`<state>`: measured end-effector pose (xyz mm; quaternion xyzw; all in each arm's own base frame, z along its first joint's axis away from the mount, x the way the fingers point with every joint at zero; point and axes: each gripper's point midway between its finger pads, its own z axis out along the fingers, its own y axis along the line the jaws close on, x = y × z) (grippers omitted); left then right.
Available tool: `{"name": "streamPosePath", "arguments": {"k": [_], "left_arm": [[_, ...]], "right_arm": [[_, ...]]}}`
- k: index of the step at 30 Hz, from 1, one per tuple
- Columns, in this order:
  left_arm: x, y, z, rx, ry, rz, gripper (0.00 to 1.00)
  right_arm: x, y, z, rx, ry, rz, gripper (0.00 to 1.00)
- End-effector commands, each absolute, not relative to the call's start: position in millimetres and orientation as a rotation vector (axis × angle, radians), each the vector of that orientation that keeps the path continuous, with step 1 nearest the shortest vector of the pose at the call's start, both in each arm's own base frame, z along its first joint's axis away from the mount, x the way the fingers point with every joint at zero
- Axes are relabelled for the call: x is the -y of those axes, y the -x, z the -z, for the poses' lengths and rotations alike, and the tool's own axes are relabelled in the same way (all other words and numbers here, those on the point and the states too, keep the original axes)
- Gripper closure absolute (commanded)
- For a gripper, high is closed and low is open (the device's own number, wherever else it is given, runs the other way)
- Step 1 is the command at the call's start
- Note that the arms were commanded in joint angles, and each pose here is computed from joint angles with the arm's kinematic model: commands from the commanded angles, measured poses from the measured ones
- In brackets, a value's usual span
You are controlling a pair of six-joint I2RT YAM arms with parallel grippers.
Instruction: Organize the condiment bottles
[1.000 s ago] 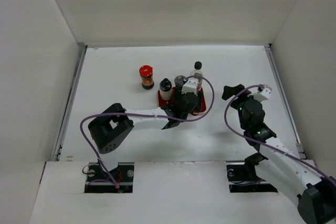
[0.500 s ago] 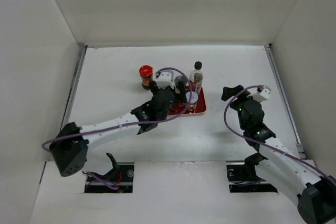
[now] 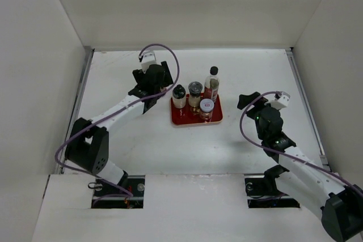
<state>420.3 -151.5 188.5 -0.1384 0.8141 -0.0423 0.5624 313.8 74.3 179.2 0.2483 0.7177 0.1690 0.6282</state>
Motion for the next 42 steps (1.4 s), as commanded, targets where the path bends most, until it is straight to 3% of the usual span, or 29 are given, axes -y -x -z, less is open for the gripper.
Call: {"name": "streamPosePath", "arguments": {"k": [1, 10, 14, 19, 22, 30, 36, 42], "left_arm": [[159, -442, -207, -1.91, 0.309, 0.159, 0.11], [151, -468, -172, -1.971, 0.318, 0.096, 0.15], [154, -473, -168, -1.972, 0.31, 0.088, 0.27], [147, -466, -178, -1.948, 0.301, 0.048, 0.52], [135, -451, -195, -1.903, 0.317, 0.008, 0.61], [127, -384, -237, -1.805, 0.284, 0.01, 0.64], [177, -334, -251, -1.81, 0.168, 0.186, 0.64], [233, -313, -268, -1.796, 0.08, 0.339, 0.64]], "right_arm": [[-88, -320, -201, -1.589, -0.531, -0.457, 0.0], [-94, -319, -204, -1.59, -0.51, -0.468, 0.0], [-94, -318, -205, -1.587, -0.51, -0.47, 0.0], [-93, -317, -206, -1.581, -0.51, -0.473, 0.0], [-93, -317, -206, -1.582, -0.51, -0.472, 0.0], [-93, -317, -206, -1.58, -0.511, -0.472, 0.0], [-92, -316, -207, -1.574, -0.514, -0.473, 0.0], [-91, -315, -207, -1.575, -0.514, -0.472, 0.0]]}}
